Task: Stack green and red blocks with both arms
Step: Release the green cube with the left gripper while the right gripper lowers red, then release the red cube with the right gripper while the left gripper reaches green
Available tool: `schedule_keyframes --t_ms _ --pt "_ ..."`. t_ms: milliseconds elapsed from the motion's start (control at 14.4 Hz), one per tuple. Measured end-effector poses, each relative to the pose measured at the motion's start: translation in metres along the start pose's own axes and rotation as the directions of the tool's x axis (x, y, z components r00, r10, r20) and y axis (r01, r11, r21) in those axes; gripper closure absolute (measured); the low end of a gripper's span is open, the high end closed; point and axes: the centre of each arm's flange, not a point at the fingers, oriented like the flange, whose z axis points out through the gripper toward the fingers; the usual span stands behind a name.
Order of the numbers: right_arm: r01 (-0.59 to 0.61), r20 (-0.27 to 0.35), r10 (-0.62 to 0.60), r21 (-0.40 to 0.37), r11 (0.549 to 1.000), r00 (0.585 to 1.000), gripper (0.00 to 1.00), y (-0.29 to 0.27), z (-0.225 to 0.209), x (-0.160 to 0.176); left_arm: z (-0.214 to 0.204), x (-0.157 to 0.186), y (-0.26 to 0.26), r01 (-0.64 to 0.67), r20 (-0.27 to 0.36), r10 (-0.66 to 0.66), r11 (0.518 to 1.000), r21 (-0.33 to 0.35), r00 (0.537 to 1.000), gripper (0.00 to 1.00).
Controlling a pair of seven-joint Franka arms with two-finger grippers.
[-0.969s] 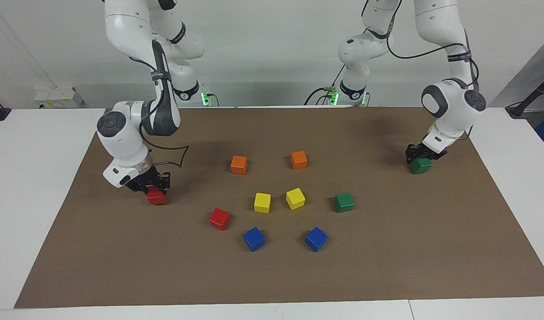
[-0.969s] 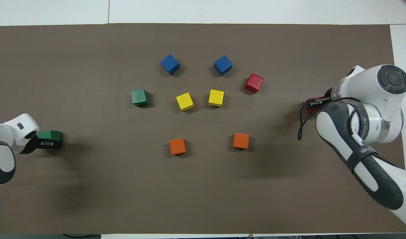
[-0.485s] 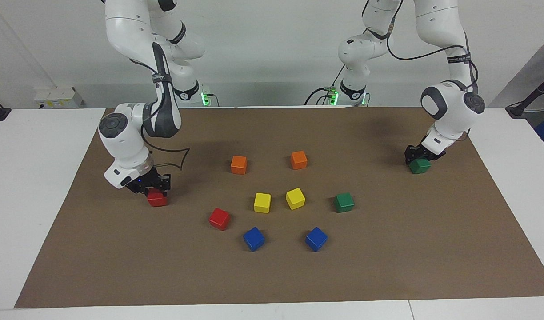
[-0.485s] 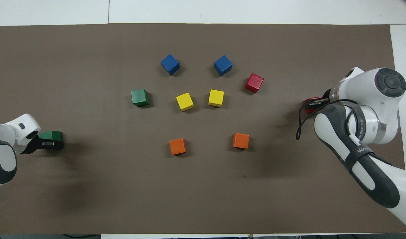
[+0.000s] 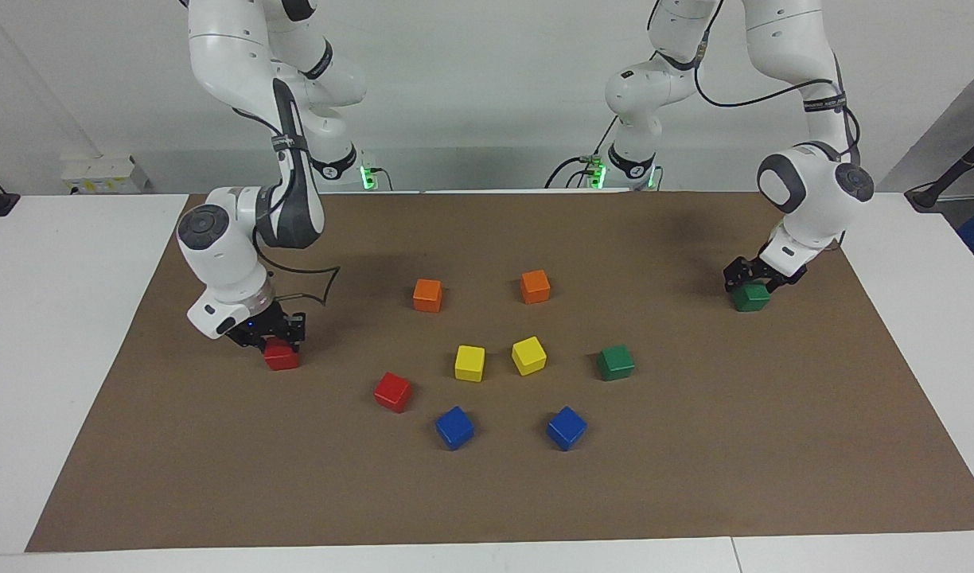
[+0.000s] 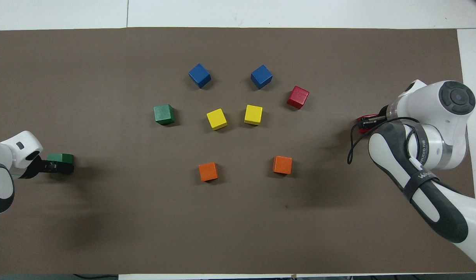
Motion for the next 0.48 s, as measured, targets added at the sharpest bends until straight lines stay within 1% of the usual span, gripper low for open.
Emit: schedule_keyframes --t_ms 69,208,346,415,485 --pt "-0.002 0.0 0.002 0.0 1.0 1.0 0.45 0.001 0.0 0.0 -0.016 0.009 0.001 -0.008 -0.002 0.008 1.0 0.0 1.0 0.0" --pt "-0.005 0.0 0.005 0.0 1.0 1.0 0.43 0.003 0.0 0.0 -0.067 0.038 0.012 -0.047 -0.014 0.047 0.999 0.003 0.999 0.0" --pt "-0.006 0.001 0.006 0.0 1.0 1.0 0.21 0.003 0.001 -0.001 -0.122 0.066 0.047 -0.061 -0.017 0.062 0.998 0.005 0.998 0.0" --pt "-0.006 0.001 0.006 0.0 1.0 1.0 0.07 0.003 0.0 -0.001 -0.141 0.077 0.072 -0.046 -0.018 0.046 0.999 0.005 0.999 0.0" --pt "-0.006 0.0 0.006 0.0 1.0 1.0 0.0 0.004 -0.001 0.0 -0.153 0.088 0.1 -0.021 -0.018 0.021 1.0 0.004 1.0 0.0"
